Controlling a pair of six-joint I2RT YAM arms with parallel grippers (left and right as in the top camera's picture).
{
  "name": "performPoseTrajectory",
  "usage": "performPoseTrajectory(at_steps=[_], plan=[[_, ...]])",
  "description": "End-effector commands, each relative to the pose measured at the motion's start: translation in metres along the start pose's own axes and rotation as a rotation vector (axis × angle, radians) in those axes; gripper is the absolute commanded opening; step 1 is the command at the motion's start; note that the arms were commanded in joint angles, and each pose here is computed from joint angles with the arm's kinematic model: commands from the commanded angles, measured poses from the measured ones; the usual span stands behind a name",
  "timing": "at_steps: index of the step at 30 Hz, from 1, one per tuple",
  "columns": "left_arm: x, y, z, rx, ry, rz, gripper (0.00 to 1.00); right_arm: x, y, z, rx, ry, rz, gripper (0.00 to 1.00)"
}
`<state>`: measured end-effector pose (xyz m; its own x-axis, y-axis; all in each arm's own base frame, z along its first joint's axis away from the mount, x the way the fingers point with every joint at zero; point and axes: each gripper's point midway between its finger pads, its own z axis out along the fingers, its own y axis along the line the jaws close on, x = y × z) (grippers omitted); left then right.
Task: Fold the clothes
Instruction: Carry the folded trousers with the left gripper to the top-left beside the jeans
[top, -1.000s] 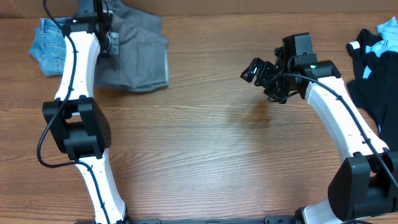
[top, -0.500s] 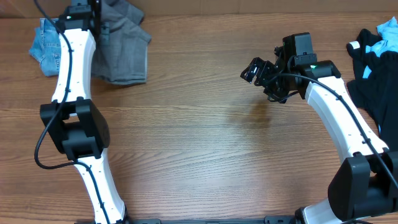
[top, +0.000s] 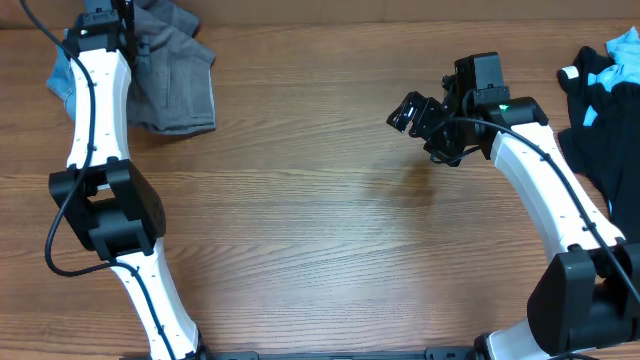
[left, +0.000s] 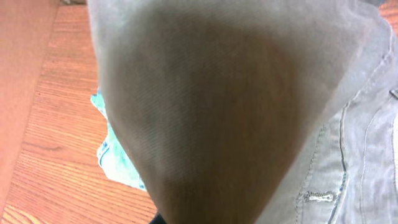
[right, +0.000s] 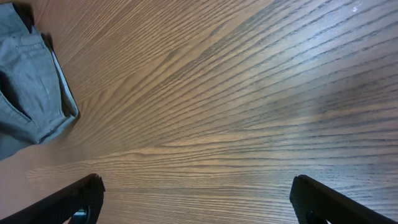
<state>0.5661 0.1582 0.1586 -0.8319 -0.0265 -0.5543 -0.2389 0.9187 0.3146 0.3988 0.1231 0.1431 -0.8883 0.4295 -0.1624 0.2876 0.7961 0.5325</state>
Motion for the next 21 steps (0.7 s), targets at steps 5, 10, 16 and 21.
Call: performPoseTrajectory(at_steps=[5, 10, 16, 21], plan=[[-0.023, 0.028, -0.008, -0.086, -0.074, -0.061, 0.04, 0.000, 0.001, 0.001, 0.001, -0.004, 0.001, 1.00], [-0.022, 0.046, -0.004, -0.112, -0.079, -0.085, 0.04, 0.000, 0.001, 0.001, 0.001, -0.003, 0.001, 1.00], [-0.017, 0.070, 0.000, -0.136, -0.071, -0.117, 0.04, 0.000, 0.001, 0.001, 0.001, -0.003, 0.001, 1.00], [-0.013, 0.090, 0.004, -0.151, -0.070, -0.146, 0.05, 0.000, 0.001, 0.001, 0.001, -0.002, 0.001, 1.00]])
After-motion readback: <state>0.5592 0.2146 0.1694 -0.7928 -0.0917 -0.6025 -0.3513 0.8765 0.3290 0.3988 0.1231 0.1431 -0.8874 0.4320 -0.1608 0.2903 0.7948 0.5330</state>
